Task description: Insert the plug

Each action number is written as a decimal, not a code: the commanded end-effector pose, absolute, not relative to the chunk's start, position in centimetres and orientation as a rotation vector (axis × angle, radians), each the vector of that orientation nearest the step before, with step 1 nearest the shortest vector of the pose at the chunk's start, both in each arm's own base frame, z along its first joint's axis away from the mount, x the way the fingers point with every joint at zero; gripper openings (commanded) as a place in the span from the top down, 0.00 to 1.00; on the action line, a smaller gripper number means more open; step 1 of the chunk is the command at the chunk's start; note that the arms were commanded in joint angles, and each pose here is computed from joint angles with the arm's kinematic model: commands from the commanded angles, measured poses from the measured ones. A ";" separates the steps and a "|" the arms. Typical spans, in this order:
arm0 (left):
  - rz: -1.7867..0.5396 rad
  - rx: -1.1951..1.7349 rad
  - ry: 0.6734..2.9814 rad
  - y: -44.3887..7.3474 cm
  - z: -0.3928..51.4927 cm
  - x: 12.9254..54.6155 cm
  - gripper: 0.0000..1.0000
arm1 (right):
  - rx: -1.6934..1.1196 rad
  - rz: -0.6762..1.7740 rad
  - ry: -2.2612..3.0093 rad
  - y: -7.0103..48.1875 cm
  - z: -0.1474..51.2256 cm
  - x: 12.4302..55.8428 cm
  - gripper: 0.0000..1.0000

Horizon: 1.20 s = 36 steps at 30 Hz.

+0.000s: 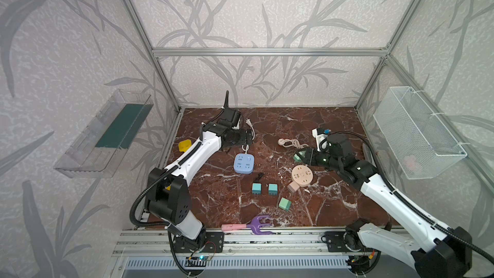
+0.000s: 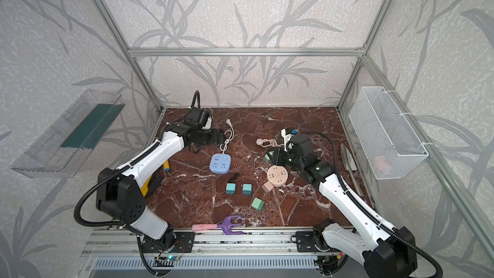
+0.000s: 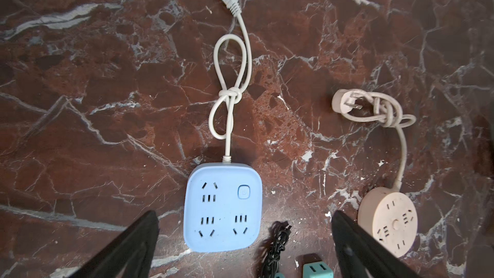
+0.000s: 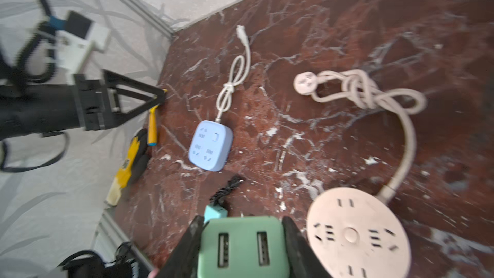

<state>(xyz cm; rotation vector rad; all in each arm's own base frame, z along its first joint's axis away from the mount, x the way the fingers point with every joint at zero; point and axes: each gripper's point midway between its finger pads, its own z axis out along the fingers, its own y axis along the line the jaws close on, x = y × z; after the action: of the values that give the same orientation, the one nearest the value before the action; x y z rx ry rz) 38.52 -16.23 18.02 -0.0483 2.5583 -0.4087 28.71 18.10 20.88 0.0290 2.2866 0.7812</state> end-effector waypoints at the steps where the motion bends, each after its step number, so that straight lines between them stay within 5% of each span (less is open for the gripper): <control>1: -0.494 -0.070 2.483 -17.2 19.2 38.6 0.01 | 0.121 0.572 2.312 14.8 18.3 28.5 1.00; 7: -0.433 -0.037 2.500 -17.3 18.6 37.5 0.26 | 0.226 0.525 2.159 12.8 17.8 28.5 1.00; 24: -0.371 0.082 2.409 -19.2 19.7 33.4 0.31 | 0.012 0.429 1.991 13.0 17.2 28.3 1.00; 36: -0.559 0.126 2.421 -21.4 17.4 31.2 0.32 | -0.071 0.318 2.053 14.9 15.0 29.8 1.00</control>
<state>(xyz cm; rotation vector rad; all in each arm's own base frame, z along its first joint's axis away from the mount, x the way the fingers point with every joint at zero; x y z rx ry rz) 30.98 -20.61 15.99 0.1377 2.4847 -0.4823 28.70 14.32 13.39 -0.0633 2.1067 0.3479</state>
